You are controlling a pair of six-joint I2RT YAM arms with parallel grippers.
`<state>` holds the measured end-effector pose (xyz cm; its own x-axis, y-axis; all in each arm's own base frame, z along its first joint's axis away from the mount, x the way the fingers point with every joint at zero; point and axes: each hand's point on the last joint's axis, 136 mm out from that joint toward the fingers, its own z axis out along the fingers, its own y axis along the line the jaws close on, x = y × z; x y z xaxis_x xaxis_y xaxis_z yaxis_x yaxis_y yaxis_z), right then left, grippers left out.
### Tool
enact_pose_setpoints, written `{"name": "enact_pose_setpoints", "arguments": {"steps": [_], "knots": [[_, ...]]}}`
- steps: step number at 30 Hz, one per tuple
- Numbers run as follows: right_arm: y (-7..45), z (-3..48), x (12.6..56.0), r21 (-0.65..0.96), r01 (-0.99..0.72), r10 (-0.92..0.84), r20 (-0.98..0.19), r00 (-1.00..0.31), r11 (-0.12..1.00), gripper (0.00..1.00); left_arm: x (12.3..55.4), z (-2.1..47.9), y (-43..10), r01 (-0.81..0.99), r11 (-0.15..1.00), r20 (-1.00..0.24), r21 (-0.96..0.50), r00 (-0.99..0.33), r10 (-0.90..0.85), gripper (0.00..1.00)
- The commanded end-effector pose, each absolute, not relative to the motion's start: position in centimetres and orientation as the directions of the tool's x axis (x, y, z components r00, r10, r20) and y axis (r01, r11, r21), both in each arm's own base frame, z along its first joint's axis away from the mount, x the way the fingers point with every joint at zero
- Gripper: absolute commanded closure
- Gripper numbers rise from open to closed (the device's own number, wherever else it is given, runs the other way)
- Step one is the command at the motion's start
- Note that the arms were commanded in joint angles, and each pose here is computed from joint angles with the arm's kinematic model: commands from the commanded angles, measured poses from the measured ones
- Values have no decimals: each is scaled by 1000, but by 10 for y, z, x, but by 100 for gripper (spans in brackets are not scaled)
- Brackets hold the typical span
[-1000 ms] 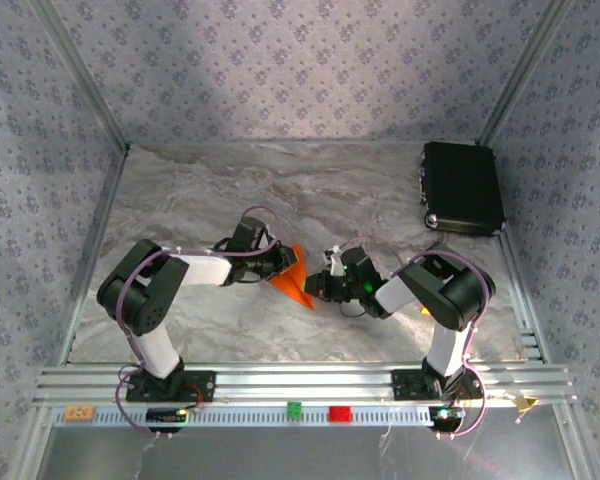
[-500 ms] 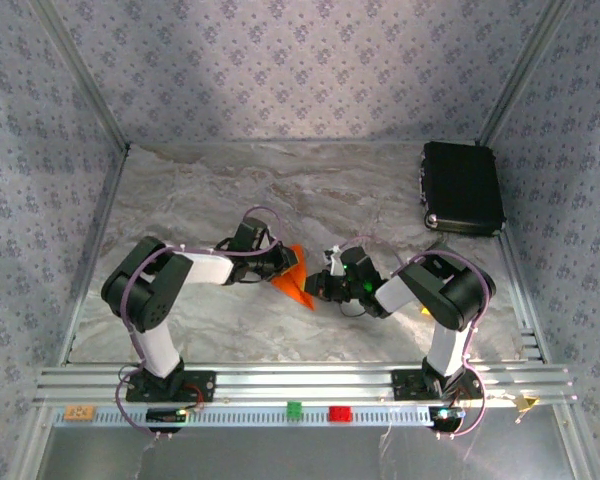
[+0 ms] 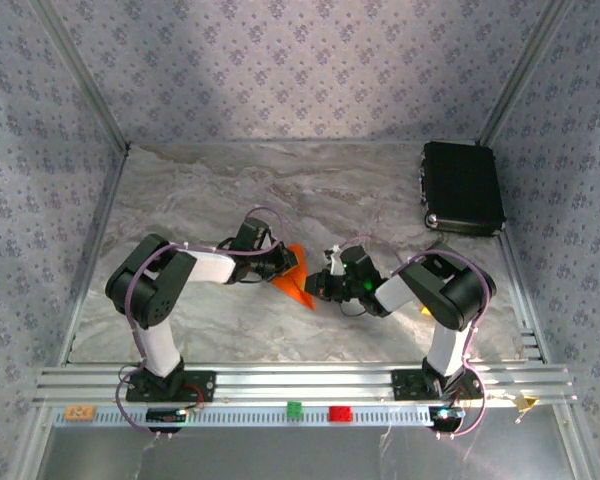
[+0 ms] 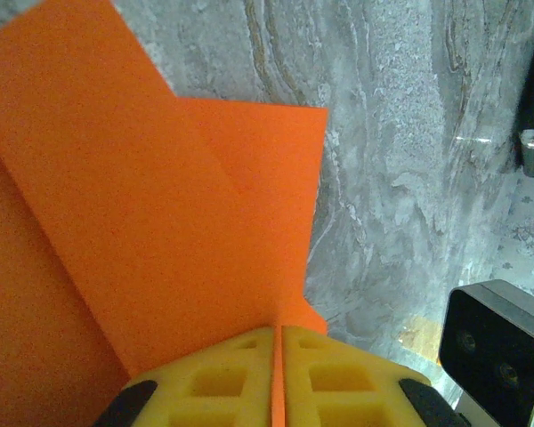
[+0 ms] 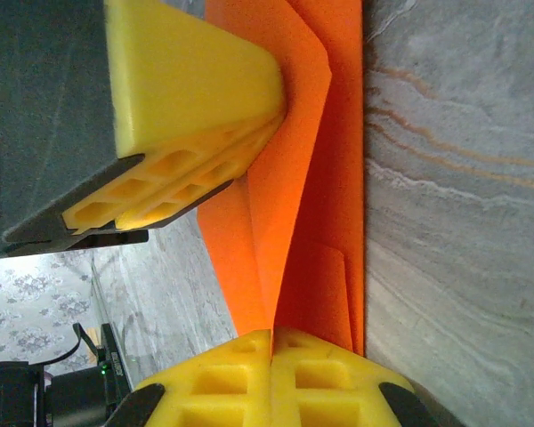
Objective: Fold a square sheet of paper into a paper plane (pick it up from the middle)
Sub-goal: Fourth fold the wing at the center of the table.
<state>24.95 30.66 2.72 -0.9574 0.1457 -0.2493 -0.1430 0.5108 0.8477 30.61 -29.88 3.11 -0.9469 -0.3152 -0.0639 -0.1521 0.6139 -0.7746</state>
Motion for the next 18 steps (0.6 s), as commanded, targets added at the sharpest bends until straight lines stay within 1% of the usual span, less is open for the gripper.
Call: {"name": "enact_pose_setpoints", "arguments": {"steps": [1,18], "knots": [[288,-6,242,799,-28,164,-157,-974,600,100,311,28,-297,-141,633,-86,-761,-946,-314,90],[289,-5,243,803,-22,163,-148,-975,596,100,306,6,-287,-192,680,-60,-707,-943,-328,93]]}}
